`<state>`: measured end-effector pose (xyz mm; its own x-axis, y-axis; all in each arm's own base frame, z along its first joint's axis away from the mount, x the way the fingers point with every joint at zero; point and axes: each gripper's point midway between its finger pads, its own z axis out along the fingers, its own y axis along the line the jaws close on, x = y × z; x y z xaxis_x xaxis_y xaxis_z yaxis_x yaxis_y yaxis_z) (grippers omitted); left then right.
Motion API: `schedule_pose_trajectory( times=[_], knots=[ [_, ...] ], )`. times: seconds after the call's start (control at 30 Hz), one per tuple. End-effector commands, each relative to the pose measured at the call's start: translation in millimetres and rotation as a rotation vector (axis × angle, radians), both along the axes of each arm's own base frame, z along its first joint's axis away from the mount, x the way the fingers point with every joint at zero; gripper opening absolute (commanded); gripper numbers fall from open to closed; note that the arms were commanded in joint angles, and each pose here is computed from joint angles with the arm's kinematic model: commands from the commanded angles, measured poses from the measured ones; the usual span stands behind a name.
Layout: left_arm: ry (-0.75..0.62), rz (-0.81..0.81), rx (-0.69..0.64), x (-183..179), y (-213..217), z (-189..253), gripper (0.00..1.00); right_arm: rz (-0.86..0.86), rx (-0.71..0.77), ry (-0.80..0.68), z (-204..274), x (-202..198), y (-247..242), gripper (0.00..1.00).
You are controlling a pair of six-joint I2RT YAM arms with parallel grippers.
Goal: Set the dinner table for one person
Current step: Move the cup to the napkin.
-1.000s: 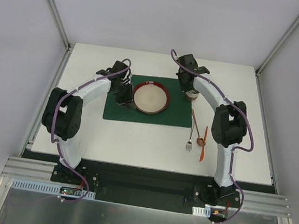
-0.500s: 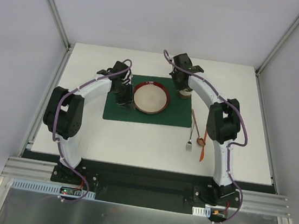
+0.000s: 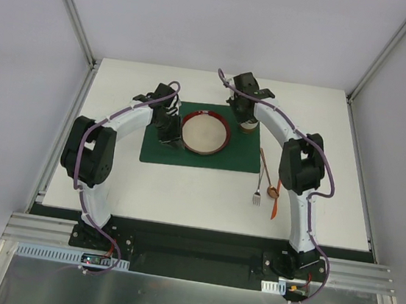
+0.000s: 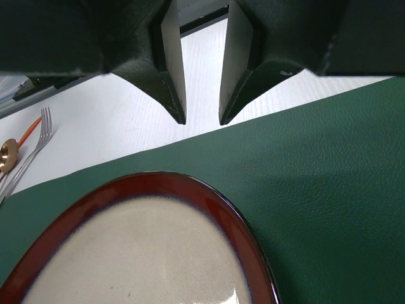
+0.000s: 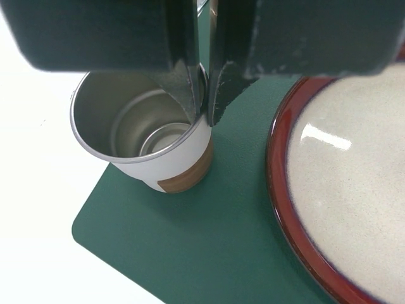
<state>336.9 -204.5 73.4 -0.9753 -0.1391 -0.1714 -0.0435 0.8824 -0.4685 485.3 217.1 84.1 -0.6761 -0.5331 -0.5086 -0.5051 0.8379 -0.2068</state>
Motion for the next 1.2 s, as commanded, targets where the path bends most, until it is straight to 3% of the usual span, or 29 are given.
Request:
schedule_pose_trajectory(
  times=[0.0, 0.1, 0.13, 0.73, 0.83, 0.9, 1.0, 1.17],
  knots=[
    [-0.038, -0.023, -0.024, 8.4, -4.0, 11.6, 0.27, 0.031, -0.004, -0.044, 13.0, 8.2, 10.7, 0.25],
    [-0.042, -0.021, -0.026, 9.6, -4.5, 12.7, 0.27, 0.032, -0.02, -0.061, 18.1, 8.8, 10.9, 0.46],
    [-0.043, -0.022, -0.028, 9.8, -4.8, 13.2, 0.27, 0.032, -0.028, -0.067, 19.3, 8.7, 10.9, 0.48],
    [-0.049, -0.019, -0.036, 3.4, -3.5, 19.4, 0.27, -0.065, -0.173, -0.356, 118.1, 1.7, -11.6, 0.48],
    [-0.054, -0.017, -0.039, 1.6, -3.0, 22.1, 0.27, -0.127, -0.201, -0.374, 118.9, -0.8, -24.9, 0.42],
    [-0.055, -0.018, -0.041, 0.0, -2.7, 23.1, 0.27, -0.169, -0.195, -0.364, 112.7, -3.7, -32.2, 0.26],
    [-0.059, -0.017, -0.04, -1.3, -1.9, 24.5, 0.27, -0.223, -0.165, -0.339, 103.0, -9.2, -43.1, 0.12],
    [-0.06, -0.015, -0.039, -2.8, -1.0, 25.6, 0.27, -0.296, -0.091, -0.282, 85.5, -16.2, -56.7, 0.0]
  ],
)
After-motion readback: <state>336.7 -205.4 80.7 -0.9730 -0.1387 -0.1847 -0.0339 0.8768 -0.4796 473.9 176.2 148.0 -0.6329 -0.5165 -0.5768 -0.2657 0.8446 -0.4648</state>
